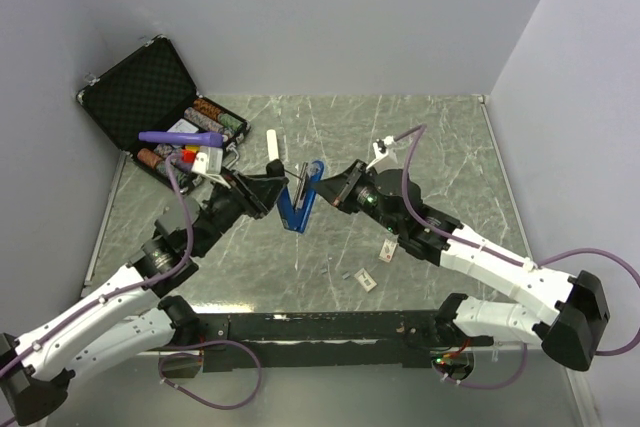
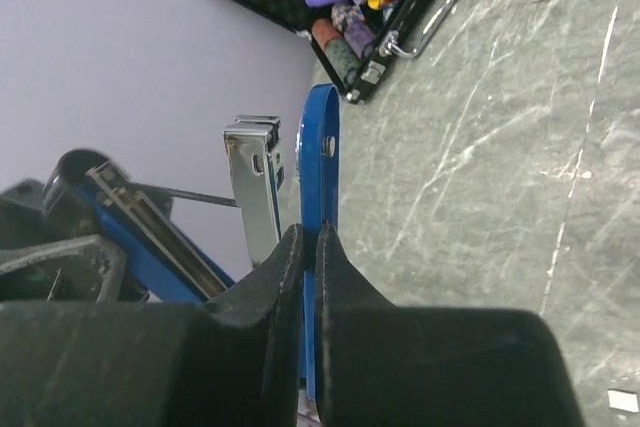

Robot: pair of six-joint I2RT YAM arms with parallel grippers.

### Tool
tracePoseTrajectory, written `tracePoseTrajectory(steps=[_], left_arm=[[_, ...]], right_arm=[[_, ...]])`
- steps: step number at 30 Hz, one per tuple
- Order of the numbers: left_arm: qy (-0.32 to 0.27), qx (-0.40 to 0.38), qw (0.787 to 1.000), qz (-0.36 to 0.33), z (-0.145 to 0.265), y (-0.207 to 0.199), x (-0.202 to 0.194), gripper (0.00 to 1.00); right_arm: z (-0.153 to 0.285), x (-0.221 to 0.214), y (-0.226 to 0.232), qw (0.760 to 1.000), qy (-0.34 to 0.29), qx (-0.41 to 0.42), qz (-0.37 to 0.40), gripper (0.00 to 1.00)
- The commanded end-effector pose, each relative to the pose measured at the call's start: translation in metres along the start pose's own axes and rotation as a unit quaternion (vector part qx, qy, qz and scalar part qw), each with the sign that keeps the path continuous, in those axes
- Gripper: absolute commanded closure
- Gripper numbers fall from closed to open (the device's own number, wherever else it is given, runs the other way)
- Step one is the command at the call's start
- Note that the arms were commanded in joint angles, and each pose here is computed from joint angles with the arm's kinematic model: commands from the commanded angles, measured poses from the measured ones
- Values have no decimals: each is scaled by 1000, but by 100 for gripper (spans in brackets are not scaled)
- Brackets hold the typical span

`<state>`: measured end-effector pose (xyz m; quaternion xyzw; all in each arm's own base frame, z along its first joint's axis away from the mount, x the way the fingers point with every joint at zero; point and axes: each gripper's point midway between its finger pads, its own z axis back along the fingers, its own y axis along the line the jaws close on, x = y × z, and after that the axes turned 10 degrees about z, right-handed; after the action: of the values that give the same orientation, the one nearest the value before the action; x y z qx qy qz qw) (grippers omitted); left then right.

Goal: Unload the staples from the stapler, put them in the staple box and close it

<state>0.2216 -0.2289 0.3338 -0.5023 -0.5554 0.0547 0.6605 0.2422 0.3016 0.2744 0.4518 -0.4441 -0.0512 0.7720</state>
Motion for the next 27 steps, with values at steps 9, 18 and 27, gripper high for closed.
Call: tracePoseTrajectory(steps=[9,18,27], left_arm=[[-12,-61,998,15,-16,-36,13,99],[19,-62,998,20,-30,-32,-6,99],[20,-85,996,10,-23,-42,-2,99]], right_arm=[[-10,-3,32,991,34,66,113,100],[-4,-18,59,967,74,137,201,100],[11,-6,43,964,52,100,239,68]])
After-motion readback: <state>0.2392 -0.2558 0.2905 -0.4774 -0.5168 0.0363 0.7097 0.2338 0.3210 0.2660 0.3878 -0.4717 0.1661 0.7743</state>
